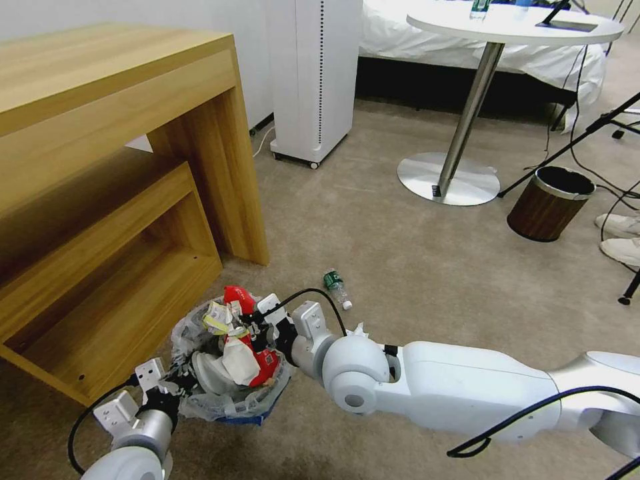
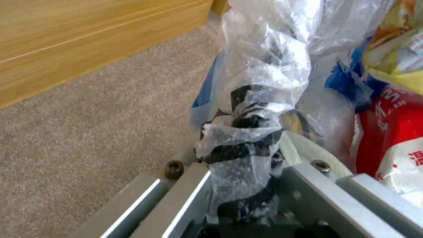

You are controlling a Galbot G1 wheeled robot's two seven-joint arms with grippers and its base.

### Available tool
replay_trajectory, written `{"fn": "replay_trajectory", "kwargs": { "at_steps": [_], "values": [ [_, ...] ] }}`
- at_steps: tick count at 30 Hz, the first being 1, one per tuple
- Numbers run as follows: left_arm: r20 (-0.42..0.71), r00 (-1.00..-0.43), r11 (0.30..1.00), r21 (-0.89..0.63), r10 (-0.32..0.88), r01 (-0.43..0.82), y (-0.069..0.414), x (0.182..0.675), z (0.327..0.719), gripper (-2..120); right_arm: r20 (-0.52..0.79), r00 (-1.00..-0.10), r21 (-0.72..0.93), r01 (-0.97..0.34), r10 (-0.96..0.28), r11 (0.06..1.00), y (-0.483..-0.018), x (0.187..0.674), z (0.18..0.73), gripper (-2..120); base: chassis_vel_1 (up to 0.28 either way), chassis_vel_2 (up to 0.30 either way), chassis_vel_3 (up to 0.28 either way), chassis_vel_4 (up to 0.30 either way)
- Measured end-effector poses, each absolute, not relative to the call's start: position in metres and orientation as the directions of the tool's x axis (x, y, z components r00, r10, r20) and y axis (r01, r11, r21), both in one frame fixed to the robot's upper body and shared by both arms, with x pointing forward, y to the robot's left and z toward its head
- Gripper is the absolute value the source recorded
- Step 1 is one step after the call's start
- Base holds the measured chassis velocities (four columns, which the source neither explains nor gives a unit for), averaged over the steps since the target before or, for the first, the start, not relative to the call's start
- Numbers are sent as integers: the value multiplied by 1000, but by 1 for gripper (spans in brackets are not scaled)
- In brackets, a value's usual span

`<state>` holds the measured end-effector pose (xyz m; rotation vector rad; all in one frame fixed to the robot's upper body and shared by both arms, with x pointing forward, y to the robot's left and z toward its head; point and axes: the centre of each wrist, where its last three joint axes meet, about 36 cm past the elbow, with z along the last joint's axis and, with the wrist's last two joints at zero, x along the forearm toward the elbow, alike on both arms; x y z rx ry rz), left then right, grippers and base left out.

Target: Pick up the trash bin and place the garbage on the floor into it.

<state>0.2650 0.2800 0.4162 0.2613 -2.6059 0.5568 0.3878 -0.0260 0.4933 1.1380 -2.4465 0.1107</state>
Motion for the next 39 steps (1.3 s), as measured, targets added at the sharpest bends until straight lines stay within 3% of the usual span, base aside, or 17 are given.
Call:
{"fn": "replay_trajectory", "kwargs": {
  "at_steps": [39],
  "values": [
    [456, -886, 912, -322, -86, -254, 277, 245, 426, 0, 656, -541, -40, -722, -527, 691, 45, 381, 506, 0, 0, 0, 0, 0]
  ]
}}
